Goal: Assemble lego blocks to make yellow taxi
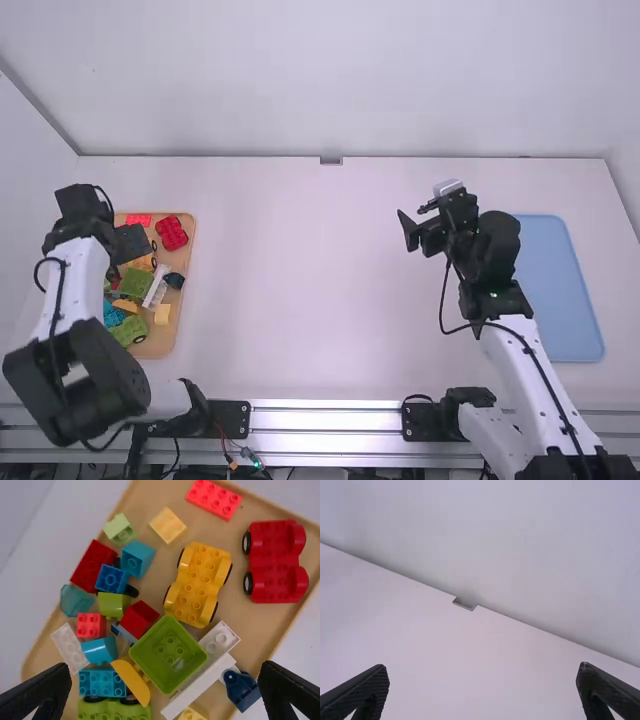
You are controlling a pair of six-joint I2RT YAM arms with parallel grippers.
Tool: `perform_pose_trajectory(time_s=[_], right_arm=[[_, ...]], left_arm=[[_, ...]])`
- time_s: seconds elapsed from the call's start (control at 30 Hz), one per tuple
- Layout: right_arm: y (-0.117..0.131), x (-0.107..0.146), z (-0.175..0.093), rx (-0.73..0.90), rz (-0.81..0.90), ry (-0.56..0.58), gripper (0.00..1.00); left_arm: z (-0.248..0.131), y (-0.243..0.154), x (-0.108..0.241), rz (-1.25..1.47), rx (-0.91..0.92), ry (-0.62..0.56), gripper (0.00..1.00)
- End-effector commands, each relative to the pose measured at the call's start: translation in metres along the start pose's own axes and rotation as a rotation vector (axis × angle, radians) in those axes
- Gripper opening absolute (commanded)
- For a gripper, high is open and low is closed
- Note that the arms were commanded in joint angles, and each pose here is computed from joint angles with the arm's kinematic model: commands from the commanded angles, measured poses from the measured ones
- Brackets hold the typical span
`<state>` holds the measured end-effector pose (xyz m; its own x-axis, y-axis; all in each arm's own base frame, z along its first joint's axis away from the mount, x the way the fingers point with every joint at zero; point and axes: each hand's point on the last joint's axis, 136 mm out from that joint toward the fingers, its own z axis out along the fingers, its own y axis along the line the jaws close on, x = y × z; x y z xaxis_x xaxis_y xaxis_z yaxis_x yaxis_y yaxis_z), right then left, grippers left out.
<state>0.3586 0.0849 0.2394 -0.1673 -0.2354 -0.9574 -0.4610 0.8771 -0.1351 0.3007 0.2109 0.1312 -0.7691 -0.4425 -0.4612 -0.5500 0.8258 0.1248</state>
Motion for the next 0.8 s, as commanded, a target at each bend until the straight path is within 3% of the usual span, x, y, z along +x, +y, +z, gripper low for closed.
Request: perform_pose_trajectory(time_s=[0.0, 0.47, 0.77], right_arm=[[-0.002, -0.019, 0.000, 0.002, -0.041, -0.036, 0.99], [0.000, -0.020, 0.000, -0.010, 0.020, -0.042, 0.99], [0.014, -0.023, 0.002, -0.048, -0.004, -0.048, 0.99]], left_arm=[[0.012, -0.010, -0.014, 0.066, 0.113, 0.028, 0.99], [0.092, -0.013, -0.011, 0.254, 0.152, 0.199, 0.99], [0.119, -0.019, -0.001, 0.268, 0.170, 0.214, 0.89]])
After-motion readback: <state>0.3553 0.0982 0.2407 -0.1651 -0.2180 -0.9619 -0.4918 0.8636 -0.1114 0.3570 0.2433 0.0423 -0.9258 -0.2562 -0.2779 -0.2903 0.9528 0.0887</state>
